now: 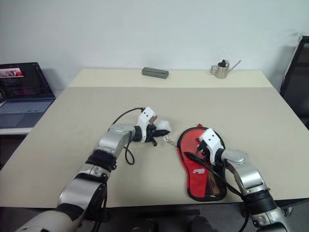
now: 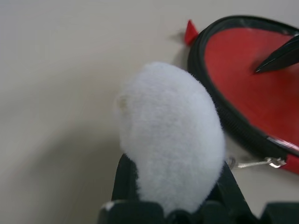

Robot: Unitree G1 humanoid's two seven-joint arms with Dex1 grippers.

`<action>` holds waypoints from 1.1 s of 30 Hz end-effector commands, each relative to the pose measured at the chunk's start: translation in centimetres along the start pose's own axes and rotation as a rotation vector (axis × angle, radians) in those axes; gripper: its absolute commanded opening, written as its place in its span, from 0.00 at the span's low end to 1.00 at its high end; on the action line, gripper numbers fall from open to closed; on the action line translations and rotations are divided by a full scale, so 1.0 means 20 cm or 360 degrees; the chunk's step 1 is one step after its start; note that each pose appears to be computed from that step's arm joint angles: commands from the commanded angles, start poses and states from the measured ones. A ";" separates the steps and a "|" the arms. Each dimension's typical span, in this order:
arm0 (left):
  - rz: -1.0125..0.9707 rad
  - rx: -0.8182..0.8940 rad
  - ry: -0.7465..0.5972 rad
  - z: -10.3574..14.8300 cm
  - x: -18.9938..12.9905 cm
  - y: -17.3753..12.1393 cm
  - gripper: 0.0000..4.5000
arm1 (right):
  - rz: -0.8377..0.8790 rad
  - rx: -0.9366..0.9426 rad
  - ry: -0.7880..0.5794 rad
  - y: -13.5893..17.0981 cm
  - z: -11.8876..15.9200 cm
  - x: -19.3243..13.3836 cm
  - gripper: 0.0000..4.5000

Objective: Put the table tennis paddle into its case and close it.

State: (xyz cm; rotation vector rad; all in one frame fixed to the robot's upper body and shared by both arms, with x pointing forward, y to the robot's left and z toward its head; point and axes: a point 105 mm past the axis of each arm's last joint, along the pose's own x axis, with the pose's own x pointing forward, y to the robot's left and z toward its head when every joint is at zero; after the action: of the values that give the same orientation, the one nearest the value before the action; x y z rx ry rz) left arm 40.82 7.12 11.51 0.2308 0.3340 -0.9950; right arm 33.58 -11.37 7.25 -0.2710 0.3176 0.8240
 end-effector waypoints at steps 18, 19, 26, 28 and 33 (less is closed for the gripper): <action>0.0114 0.0362 0.0086 0.12 0.15 0.06 0.07 | -0.0118 0.0209 0.0384 0.04 -0.32 0.07 1.00; 0.0136 0.0379 0.0103 0.11 0.15 0.07 0.07 | -0.0119 0.0208 0.0394 0.05 -0.33 0.06 1.00; 0.0220 0.0455 0.0155 0.12 0.14 0.10 0.07 | -0.0114 0.0188 0.0468 0.09 -0.40 0.03 1.00; 0.0231 0.0469 0.0154 0.13 0.15 0.10 0.07 | -0.0118 0.0188 0.0476 0.09 -0.41 0.02 1.00; 0.0270 0.0502 0.0126 0.18 0.17 0.10 0.07 | -0.0132 0.0202 0.0504 0.11 -0.44 0.00 1.00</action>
State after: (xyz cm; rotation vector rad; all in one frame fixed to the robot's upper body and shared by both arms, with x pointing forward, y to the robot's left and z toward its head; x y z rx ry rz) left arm 43.99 4.88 11.07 0.5541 0.3113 -0.8938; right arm 33.65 -10.77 6.54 -0.2744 0.3136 0.7177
